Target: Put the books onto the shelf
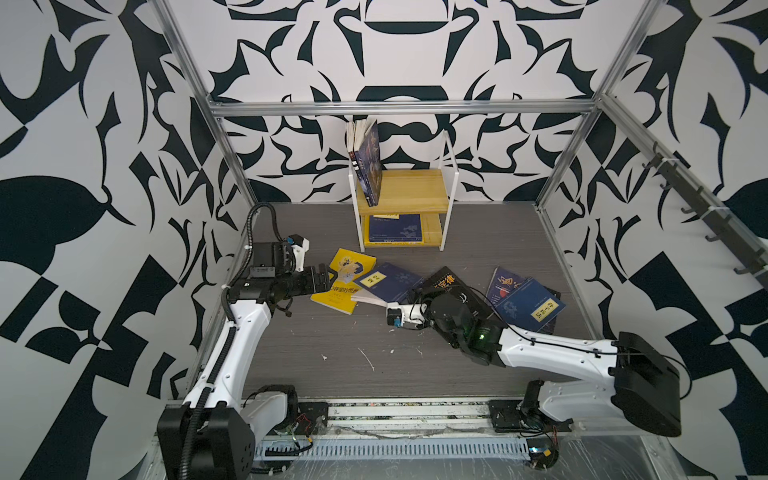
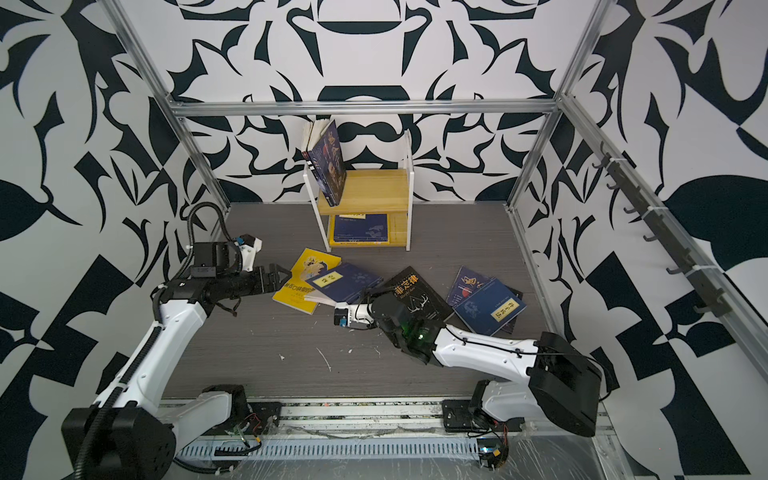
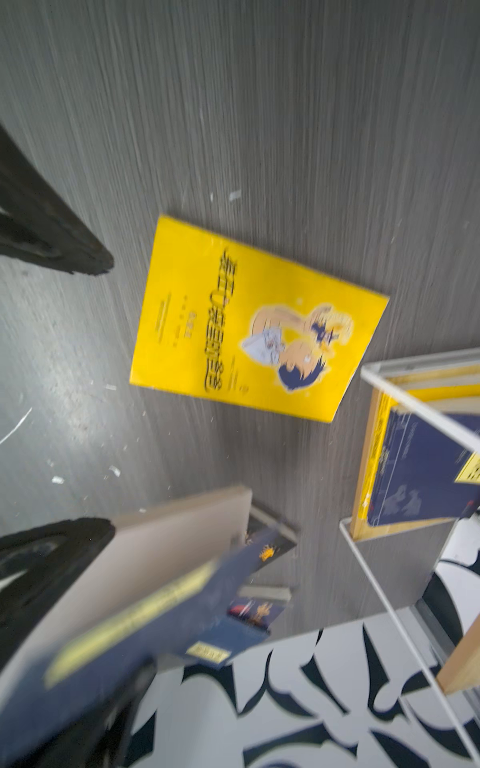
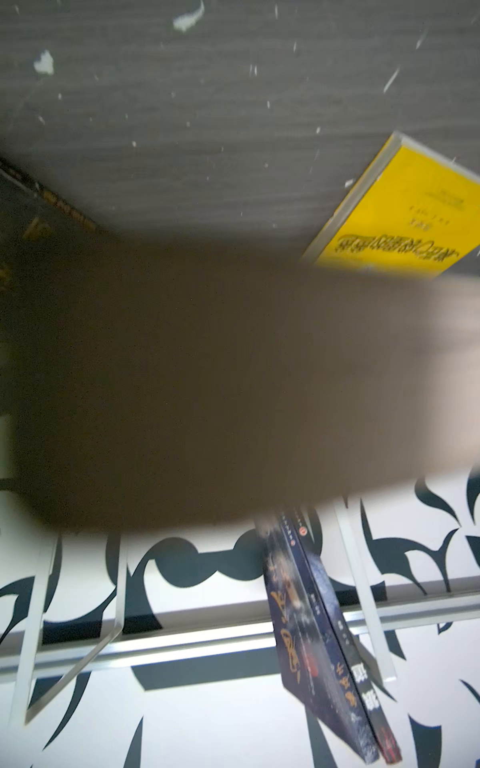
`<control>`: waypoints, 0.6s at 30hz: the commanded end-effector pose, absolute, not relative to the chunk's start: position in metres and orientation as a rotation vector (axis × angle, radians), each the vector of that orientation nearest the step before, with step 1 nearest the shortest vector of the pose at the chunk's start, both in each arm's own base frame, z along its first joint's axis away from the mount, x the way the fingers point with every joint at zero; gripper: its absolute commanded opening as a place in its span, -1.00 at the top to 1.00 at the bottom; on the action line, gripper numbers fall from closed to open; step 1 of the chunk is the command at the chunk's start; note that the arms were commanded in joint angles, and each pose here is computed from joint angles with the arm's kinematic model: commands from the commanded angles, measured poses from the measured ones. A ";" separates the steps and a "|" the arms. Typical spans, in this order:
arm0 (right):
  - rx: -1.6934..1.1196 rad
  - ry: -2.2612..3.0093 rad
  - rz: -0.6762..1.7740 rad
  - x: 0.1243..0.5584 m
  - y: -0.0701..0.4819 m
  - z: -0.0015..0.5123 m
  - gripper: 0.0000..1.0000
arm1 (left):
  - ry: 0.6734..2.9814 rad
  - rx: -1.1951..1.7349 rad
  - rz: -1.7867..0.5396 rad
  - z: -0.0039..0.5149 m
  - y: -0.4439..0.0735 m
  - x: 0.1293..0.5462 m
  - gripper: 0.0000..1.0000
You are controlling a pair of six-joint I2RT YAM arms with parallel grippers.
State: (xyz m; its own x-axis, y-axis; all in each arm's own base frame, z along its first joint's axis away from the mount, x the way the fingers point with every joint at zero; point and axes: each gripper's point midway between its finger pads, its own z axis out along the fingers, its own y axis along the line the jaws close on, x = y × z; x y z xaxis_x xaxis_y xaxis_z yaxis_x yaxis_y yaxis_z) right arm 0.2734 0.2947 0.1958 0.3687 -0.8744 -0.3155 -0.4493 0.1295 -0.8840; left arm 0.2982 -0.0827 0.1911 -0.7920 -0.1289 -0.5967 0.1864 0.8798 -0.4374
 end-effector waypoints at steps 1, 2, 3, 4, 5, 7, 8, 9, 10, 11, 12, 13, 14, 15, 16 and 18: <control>-1.428 1.318 -0.612 0.299 0.284 0.224 1.00 | 2.366 0.056 -0.552 0.190 -0.067 0.298 -0.93; -1.418 1.331 -0.656 0.307 0.285 0.227 1.00 | 2.356 0.048 -0.547 0.191 -0.063 0.297 -0.93; -1.409 1.348 -0.706 0.316 0.283 0.231 1.00 | 2.347 0.032 -0.539 0.193 -0.058 0.297 -0.94; -1.405 1.365 -0.750 0.325 0.284 0.232 1.00 | 2.338 0.022 -0.529 0.194 -0.055 0.297 -0.95; -1.384 1.383 -0.803 0.334 0.283 0.235 1.00 | 2.329 0.019 -0.518 0.195 -0.052 0.297 -0.97; -1.345 1.413 -0.870 0.352 0.281 0.238 1.00 | 2.316 0.034 -0.486 0.196 -0.047 0.295 -1.00; -1.331 1.425 -0.892 0.361 0.282 0.239 1.00 | 2.312 0.037 -0.477 0.196 -0.045 0.294 -0.99; -1.322 1.434 -0.909 0.368 0.281 0.239 1.00 | 2.309 0.035 -0.468 0.196 -0.043 0.295 -0.99; -1.310 1.438 -0.924 0.374 0.282 0.240 1.00 | 2.306 0.026 -0.462 0.198 -0.040 0.296 -0.99; -1.283 1.443 -0.940 0.381 0.281 0.245 1.00 | 2.298 0.020 -0.459 0.200 -0.038 0.297 -0.99; -1.256 1.445 -0.954 0.388 0.281 0.248 1.00 | 2.289 0.020 -0.453 0.203 -0.037 0.298 -0.99; -1.231 1.449 -0.970 0.394 0.280 0.251 1.00 | 2.282 0.020 -0.447 0.205 -0.037 0.298 -0.99; -1.204 1.449 -0.981 0.400 0.280 0.253 1.00 | 2.277 0.023 -0.447 0.206 -0.037 0.298 -0.99; -1.190 1.449 -0.992 0.407 0.279 0.254 1.00 | 2.278 0.020 -0.451 0.205 -0.038 0.299 -0.99; -1.184 1.452 -1.009 0.412 0.279 0.253 1.00 | 2.280 0.019 -0.462 0.205 -0.039 0.299 -0.99; -1.161 1.455 -1.055 0.425 0.278 0.252 1.00 | 2.284 0.013 -0.488 0.205 -0.043 0.299 -0.99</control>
State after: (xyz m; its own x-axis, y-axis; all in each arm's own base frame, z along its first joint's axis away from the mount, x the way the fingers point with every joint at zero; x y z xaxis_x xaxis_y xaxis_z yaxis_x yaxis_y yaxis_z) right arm 0.4054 0.2799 0.1948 -0.0241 -0.9985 -0.0498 -0.3158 0.0548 -0.9472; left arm 0.2984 -0.0395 0.2009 -0.7013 -0.1405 -0.6989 0.1455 0.9316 -0.3332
